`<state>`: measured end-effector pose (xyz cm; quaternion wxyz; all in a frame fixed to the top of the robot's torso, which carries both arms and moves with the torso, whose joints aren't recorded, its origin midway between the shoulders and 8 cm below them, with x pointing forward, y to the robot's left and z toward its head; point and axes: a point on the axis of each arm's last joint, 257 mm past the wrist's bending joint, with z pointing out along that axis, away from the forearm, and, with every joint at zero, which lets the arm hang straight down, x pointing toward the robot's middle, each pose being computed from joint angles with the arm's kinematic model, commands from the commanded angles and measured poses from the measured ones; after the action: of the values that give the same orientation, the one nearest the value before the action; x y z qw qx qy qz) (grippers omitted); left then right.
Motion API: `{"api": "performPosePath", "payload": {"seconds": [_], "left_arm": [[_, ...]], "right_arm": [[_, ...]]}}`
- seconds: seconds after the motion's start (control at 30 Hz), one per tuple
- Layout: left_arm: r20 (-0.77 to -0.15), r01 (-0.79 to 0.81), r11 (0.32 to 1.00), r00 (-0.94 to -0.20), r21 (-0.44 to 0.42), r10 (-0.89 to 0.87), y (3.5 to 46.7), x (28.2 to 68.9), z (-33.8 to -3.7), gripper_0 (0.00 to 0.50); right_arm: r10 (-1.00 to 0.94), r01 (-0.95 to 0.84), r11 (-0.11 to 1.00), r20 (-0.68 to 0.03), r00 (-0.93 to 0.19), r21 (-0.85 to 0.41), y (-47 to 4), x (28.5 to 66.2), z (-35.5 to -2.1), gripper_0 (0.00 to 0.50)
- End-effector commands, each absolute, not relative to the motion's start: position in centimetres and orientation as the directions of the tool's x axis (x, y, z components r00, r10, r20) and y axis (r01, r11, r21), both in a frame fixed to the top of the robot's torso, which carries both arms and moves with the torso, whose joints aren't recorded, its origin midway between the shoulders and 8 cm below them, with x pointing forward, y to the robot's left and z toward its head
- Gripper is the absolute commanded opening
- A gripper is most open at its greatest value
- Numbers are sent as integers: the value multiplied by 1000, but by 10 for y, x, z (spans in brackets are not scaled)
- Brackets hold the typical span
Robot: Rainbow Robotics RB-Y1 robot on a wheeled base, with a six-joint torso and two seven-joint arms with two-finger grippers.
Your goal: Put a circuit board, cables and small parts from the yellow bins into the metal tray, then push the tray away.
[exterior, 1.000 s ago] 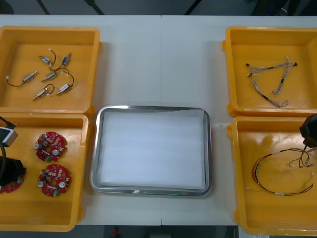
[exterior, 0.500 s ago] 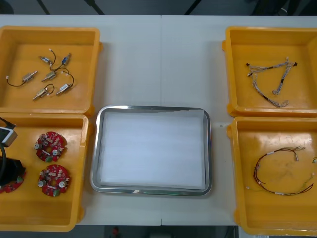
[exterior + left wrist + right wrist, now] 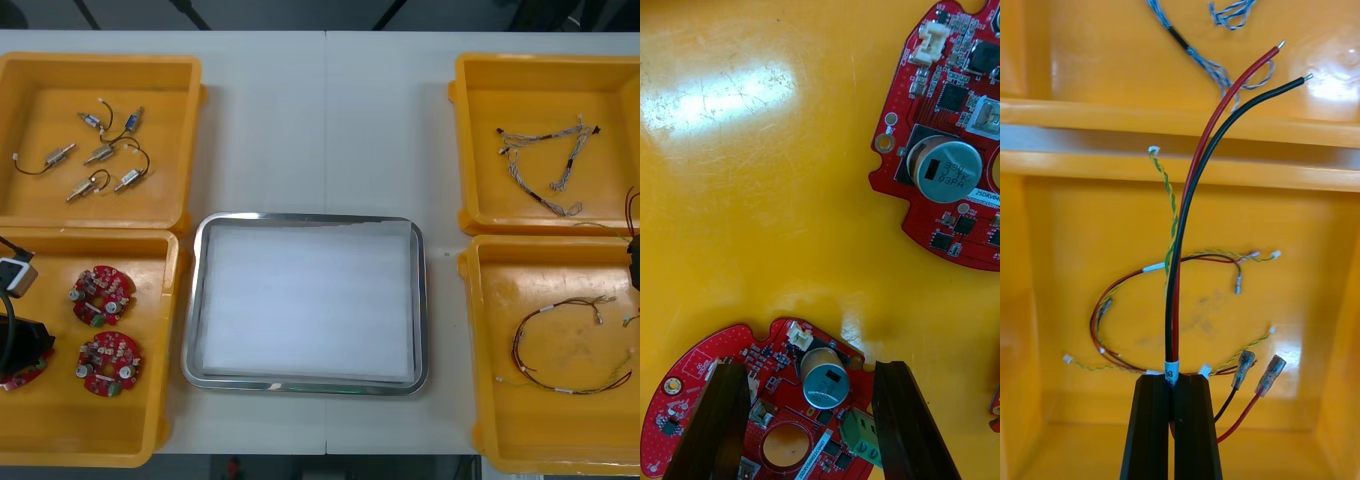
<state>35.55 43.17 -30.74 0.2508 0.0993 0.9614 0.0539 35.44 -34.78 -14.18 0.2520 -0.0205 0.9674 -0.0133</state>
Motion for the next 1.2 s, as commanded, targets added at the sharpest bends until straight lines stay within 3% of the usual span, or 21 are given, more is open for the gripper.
{"api": "performPosePath", "payload": {"seconds": [0.03, 0.13, 0.47, 0.83, 1.2], "left_arm": [[-441, 263, 943, -836, 203, 327, 431, 350, -316, 456], [-437, 270, 938, -833, 217, 340, 433, 350, -317, 404], [-438, 305, 916, -808, 260, 393, 432, 355, -306, 397], [-442, 332, 897, -785, 291, 434, 430, 361, -287, 447], [-424, 348, 884, -782, 311, 457, 433, 362, -278, 468]], "right_arm": [[-216, -183, 976, -507, -834, -116, -342, 356, -116, 0], [-297, -265, 955, -499, -814, -137, -333, 356, -112, 0], [-485, -433, 874, -436, -758, -220, -309, 359, -111, 0], [-641, -579, 767, -351, -682, -277, -276, 358, -118, 0], [-647, -581, 762, -348, -678, -285, -275, 359, -117, 0]]}}
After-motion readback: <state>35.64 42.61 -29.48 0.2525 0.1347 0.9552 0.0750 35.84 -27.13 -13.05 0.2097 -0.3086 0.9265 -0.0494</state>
